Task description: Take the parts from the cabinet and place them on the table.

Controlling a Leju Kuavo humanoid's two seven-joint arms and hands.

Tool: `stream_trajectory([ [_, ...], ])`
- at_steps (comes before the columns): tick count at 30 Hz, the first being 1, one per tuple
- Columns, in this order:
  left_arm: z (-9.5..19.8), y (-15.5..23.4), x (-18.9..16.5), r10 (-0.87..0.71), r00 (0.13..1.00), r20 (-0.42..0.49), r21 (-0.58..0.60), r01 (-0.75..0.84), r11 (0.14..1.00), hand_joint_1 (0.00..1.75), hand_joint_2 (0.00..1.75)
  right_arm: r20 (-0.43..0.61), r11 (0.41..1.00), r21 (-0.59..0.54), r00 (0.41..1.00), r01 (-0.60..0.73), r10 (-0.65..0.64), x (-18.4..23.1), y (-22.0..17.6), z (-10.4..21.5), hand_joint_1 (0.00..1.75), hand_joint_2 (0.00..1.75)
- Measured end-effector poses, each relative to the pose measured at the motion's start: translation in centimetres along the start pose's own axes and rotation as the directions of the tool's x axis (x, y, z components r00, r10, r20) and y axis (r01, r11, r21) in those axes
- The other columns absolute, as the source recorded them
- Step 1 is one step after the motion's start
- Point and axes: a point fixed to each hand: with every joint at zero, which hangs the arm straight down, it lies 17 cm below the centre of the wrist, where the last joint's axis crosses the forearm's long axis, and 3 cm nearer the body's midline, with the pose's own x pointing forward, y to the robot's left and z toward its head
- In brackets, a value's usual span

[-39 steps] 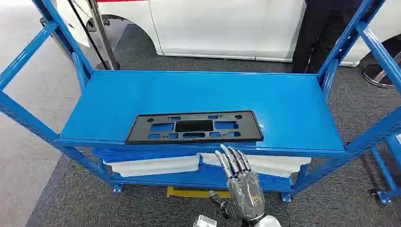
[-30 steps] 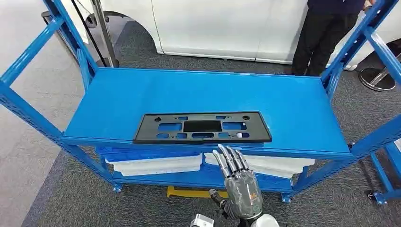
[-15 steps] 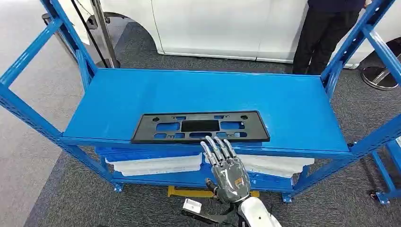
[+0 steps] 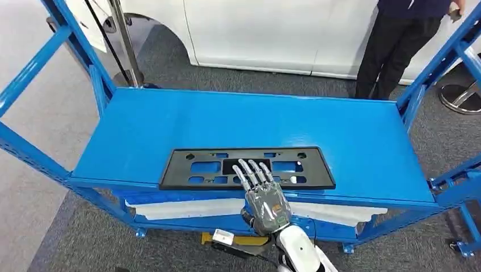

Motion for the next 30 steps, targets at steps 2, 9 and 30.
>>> stream_trajectory([
  [2,-0.1,0.0,0.2,0.001,1.0,0.004,0.001,-0.001,1.0,0.0,0.0,0.005,1.0,-0.006,1.0,-0.003,0.003,0.0,-0.2,-0.4,0.0,1.75],
  [9,-0.1,0.2,0.2,-0.011,1.0,0.003,0.009,0.011,1.0,0.0,0.0,0.0,1.0,0.018,1.0,-0.003,0.003,0.0,0.4,-0.4,0.0,1.75],
  [30,-0.7,1.5,0.3,-0.061,0.998,-0.011,0.035,0.062,0.997,0.0,0.0,-0.005,0.996,0.071,0.999,-0.05,0.05,-0.9,1.0,-2.0,0.0,1.75],
])
